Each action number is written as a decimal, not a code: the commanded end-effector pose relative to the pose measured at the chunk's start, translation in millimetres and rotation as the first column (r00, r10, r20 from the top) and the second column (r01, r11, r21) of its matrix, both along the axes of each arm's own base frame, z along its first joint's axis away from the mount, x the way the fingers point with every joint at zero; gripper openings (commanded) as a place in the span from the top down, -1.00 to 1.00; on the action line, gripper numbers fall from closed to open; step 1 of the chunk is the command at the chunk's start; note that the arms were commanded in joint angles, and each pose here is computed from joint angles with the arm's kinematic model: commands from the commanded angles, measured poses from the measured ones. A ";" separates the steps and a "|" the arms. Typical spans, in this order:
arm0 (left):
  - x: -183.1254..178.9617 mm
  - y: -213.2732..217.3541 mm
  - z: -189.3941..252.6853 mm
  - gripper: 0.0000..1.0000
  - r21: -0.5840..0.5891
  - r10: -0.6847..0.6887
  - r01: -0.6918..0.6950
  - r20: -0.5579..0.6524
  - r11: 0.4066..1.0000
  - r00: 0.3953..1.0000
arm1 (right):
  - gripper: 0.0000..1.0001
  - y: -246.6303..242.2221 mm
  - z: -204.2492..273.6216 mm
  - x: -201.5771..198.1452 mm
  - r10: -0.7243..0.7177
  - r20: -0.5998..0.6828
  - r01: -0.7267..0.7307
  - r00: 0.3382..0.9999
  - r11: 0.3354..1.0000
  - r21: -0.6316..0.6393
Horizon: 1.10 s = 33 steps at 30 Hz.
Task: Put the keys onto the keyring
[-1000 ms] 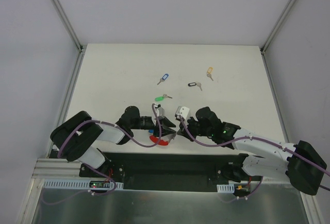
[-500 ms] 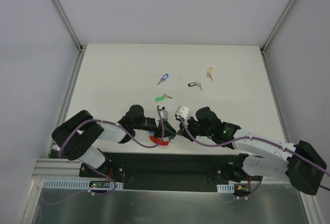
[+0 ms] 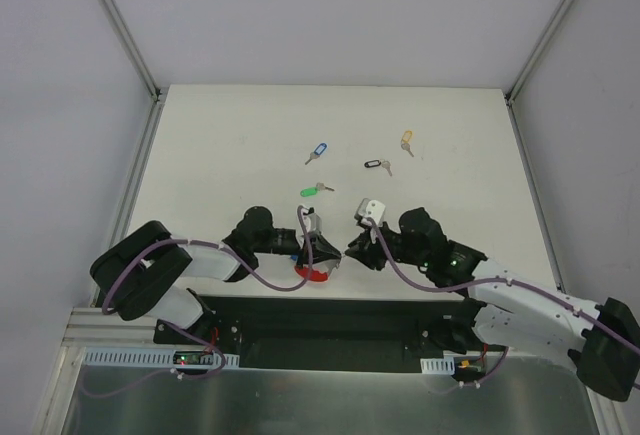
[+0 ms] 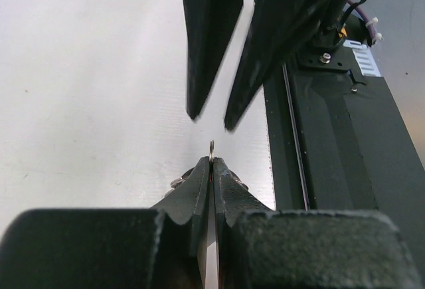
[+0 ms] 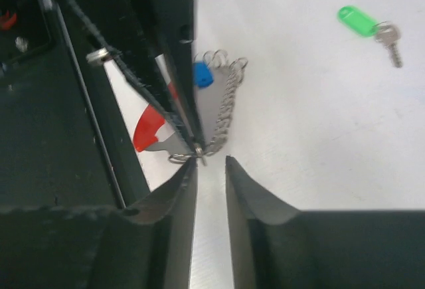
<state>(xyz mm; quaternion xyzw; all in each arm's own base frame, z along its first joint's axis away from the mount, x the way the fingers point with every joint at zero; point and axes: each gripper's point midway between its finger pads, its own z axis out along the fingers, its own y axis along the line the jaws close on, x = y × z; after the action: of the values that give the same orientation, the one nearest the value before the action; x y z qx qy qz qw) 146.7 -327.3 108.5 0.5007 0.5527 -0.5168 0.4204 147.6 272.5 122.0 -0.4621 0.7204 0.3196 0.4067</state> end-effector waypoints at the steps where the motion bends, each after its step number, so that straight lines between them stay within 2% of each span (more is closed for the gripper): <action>1: 6.0 2.9 43.7 1.00 -0.172 0.075 -0.057 0.103 0.983 0.992 | 0.36 -4.4 47.7 16.7 -0.106 0.019 0.099 0.994 0.970 0.223; 5: 7.5 11.5 54.8 1.00 -0.243 0.118 -0.101 0.055 0.965 0.992 | 0.26 -7.2 59.4 10.4 -0.084 0.004 0.079 0.996 0.952 0.297; 10: 9.2 14.2 68.8 1.00 -0.304 0.132 -0.114 0.037 0.946 0.991 | 0.25 -4.1 53.2 6.5 -0.053 -0.016 0.055 0.998 0.945 0.324; 21: 9.1 17.3 87.5 1.00 -0.352 0.151 -0.130 0.032 0.927 0.988 | 0.41 14.2 23.0 4.2 0.033 -0.075 -0.006 0.997 0.942 0.336; 33: 7.2 17.4 89.6 1.00 -0.355 0.142 -0.122 0.029 0.927 0.990 | 0.43 33.5 15.9 8.7 0.090 -0.121 -0.038 0.989 0.925 0.377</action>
<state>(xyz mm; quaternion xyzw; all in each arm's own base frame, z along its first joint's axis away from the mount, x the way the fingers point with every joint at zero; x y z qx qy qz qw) 150.4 -309.2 115.7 0.3823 0.6156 -0.5448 0.4219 153.7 292.8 109.4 -0.3685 0.7028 0.4605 0.3978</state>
